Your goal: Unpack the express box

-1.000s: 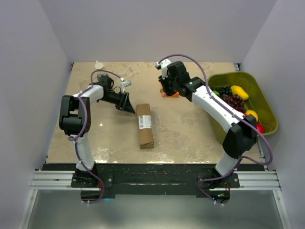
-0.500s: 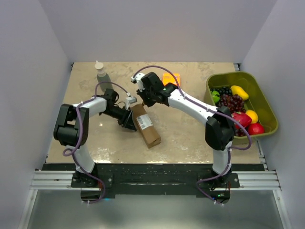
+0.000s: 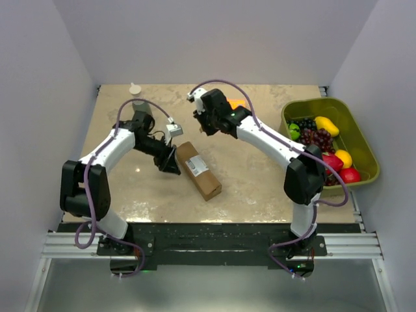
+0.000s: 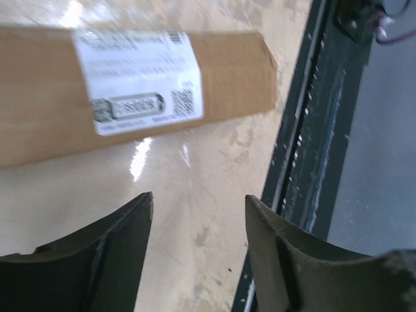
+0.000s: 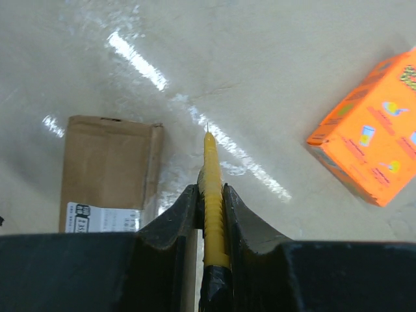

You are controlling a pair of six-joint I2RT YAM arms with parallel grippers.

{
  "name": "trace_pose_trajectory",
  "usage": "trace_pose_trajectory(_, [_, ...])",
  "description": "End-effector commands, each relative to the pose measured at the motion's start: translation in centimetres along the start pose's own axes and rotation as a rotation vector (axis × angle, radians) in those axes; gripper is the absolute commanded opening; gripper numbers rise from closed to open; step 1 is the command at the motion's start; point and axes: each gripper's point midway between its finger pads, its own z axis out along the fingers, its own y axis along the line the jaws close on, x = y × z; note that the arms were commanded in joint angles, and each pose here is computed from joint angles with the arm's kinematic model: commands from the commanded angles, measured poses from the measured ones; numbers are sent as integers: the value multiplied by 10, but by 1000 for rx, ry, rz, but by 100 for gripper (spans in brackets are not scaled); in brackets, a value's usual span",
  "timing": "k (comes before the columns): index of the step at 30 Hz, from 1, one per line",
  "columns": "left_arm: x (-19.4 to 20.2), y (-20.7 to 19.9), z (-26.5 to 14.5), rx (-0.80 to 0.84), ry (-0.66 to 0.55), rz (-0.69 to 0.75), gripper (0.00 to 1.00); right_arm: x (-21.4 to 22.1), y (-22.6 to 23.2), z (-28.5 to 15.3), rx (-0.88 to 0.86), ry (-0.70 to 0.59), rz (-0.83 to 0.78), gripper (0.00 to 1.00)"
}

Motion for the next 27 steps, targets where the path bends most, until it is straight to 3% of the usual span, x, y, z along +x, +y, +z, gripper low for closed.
trace_pose_trajectory(1, [-64,35,-25,-171,-148,97,68,-69,-33,-62,60,-235,30,0])
trace_pose_trajectory(5, [-90,82,-18,-226,-200,-34,72,-80,-34,-81,70,-383,66,0])
trace_pose_trajectory(10, [-96,108,2,-178,-226,-165,73,-75,-28,-72,65,-375,142,0])
trace_pose_trajectory(17, [-49,120,33,-143,-142,-289,71,-59,-1,-65,-15,-348,124,0])
trace_pose_trajectory(27, [11,127,64,-136,-66,-532,54,-36,37,-56,-71,-290,74,0])
